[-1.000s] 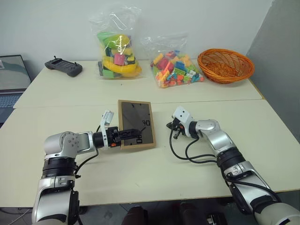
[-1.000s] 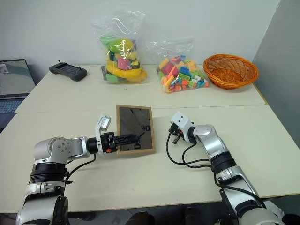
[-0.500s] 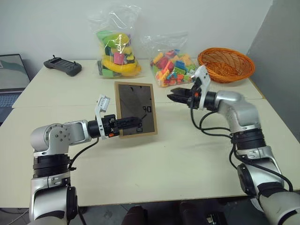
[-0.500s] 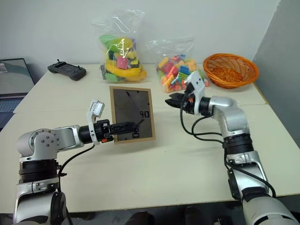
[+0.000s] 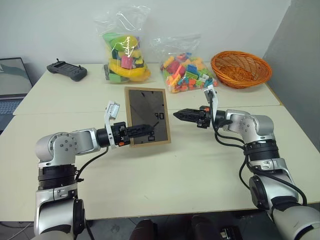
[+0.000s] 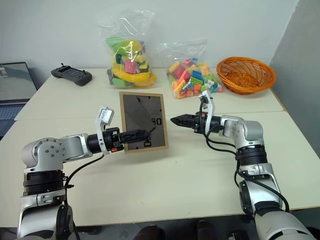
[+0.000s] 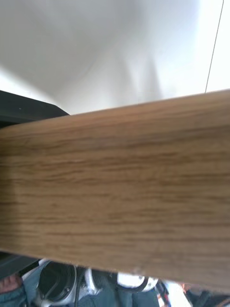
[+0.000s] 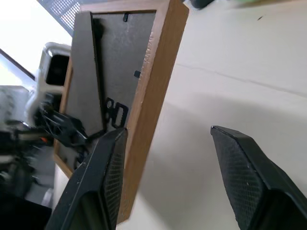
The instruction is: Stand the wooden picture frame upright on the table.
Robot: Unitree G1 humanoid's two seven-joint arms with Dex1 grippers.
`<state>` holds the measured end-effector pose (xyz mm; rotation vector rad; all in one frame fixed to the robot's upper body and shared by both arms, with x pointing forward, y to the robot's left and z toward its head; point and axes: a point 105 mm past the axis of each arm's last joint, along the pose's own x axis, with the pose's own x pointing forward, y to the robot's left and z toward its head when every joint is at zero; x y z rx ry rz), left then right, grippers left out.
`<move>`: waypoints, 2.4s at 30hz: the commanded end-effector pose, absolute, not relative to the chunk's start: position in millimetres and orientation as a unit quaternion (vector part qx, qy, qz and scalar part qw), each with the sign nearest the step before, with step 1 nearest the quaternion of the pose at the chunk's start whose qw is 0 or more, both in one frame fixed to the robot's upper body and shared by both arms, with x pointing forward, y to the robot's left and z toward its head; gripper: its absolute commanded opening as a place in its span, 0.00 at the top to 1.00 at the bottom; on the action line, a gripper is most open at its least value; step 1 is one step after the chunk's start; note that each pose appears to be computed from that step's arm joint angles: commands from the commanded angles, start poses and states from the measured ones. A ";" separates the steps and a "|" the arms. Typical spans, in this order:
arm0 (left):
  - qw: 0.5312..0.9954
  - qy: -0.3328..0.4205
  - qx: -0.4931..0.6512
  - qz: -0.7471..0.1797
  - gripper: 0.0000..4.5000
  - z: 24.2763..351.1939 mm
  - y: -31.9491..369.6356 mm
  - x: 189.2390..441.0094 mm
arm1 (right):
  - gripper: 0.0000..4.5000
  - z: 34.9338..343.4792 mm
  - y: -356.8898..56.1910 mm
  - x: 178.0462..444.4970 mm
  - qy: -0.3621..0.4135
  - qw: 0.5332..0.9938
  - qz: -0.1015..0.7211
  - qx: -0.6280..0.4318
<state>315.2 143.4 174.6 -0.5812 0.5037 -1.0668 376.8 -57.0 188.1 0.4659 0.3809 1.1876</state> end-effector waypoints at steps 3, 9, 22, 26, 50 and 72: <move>0.775 0.207 -0.246 -0.544 0.80 194.8 131.3 302.8 | 0.35 225.1 -35.4 366.0 0.174 0.700 0.617 0.314; 0.772 0.208 -0.244 -0.549 0.80 194.0 128.3 297.9 | 0.35 231.0 -17.1 356.6 0.174 0.667 0.650 0.320; 0.774 0.210 -0.246 -0.545 0.80 192.1 132.2 292.0 | 0.68 236.3 -19.7 359.6 0.161 0.660 0.650 0.339; 0.766 0.208 -0.253 -0.553 0.61 192.7 131.4 287.2 | 0.70 236.7 -20.6 358.2 0.160 0.658 0.653 0.339; 0.766 0.219 -0.272 -0.539 0.37 184.3 129.8 287.7 | 0.72 248.6 -26.7 361.2 0.143 0.670 0.648 0.333; 0.772 0.202 -0.271 -0.538 0.55 191.7 127.9 291.8 | 0.72 242.8 -27.9 366.9 0.141 0.692 0.630 0.322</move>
